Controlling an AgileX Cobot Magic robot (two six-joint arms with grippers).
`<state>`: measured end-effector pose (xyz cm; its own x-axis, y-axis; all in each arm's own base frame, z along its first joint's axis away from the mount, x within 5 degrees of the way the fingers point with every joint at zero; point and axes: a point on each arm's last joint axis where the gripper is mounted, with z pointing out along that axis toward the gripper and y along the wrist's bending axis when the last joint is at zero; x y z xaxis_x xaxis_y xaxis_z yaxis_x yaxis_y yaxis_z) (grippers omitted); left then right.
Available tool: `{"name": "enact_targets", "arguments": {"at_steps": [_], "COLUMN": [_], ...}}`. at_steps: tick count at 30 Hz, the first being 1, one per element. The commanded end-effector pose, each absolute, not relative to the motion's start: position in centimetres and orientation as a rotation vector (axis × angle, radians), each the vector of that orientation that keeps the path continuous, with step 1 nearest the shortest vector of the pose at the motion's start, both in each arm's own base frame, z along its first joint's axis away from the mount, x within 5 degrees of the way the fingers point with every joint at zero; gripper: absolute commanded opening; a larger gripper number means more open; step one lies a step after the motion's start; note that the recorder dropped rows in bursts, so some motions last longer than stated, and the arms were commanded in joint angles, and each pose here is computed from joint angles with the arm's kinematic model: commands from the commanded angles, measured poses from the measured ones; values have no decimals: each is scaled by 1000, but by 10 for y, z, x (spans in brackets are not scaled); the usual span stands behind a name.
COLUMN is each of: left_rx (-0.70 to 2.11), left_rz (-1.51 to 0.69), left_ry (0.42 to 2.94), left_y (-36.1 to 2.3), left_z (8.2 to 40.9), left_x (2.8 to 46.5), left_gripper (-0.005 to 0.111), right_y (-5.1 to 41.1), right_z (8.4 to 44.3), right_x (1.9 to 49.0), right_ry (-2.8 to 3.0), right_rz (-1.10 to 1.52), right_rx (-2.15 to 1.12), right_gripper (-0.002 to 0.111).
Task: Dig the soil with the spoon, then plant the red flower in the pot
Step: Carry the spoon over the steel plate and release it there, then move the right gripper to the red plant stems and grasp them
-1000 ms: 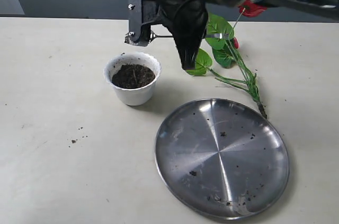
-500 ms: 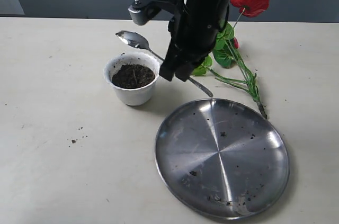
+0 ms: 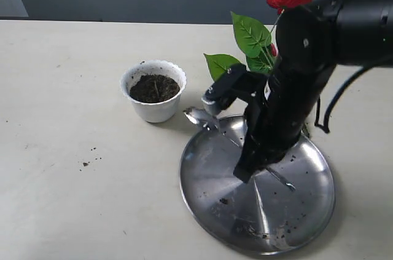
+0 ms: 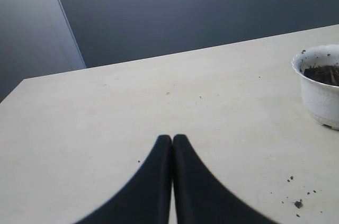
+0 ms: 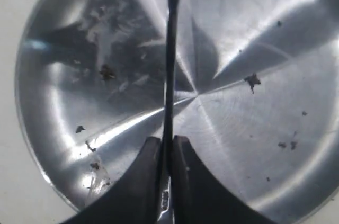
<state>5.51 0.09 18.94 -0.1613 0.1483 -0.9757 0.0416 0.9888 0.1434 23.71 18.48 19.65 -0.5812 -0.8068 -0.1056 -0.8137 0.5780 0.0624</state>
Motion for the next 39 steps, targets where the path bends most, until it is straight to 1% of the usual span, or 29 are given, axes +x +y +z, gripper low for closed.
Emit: {"name": "enact_targets", "arguments": {"at_steps": [1, 7, 16, 18, 21, 23, 27, 30, 33, 37, 39], "left_rx": [138, 138, 138, 138, 138, 138, 138, 138, 138, 138, 138], "left_rz": [84, 84, 84, 84, 84, 84, 84, 84, 84, 84, 84], "left_ry": [1727, 1727, 1727, 1727, 1727, 1727, 1727, 1727, 1727, 1727, 1727], "left_y": [1, 1, 1, 1, 1, 1, 1, 1, 1, 1, 1], "left_z": [191, 191, 191, 191, 191, 191, 191, 191, 191, 191, 191], "left_x": [55, 55, 55, 55, 55, 55, 55, 55, 55, 55, 55], "left_gripper": [1, 1, 1, 1, 1, 1, 1, 1, 1, 1, 1], "right_y": [170, 159, 162, 162, 163, 163, 163, 166, 168, 147, 131], "right_z": [172, 158, 141, 137, 133, 133, 134, 147, 169, 188, 190], "right_x": [229, 225, 231, 232, 232, 232, 233, 241, 254, 277, 287], "right_ry": [2768, 2794, 2792, 2806, 2813, 2811, 2798, 2745, 2659, 2655, 2647], "right_rz": [82, -38, -49, -54, -57, -56, -56, -68, -40, -104, -145], "right_rx": [-1260, -1227, -1216, -1223, -1226, -1226, -1222, -1126, -858, -527, -477], "right_gripper": [-1, -1, 0, 5, 17, 23, 25, 25, 25, 25, 25]}}
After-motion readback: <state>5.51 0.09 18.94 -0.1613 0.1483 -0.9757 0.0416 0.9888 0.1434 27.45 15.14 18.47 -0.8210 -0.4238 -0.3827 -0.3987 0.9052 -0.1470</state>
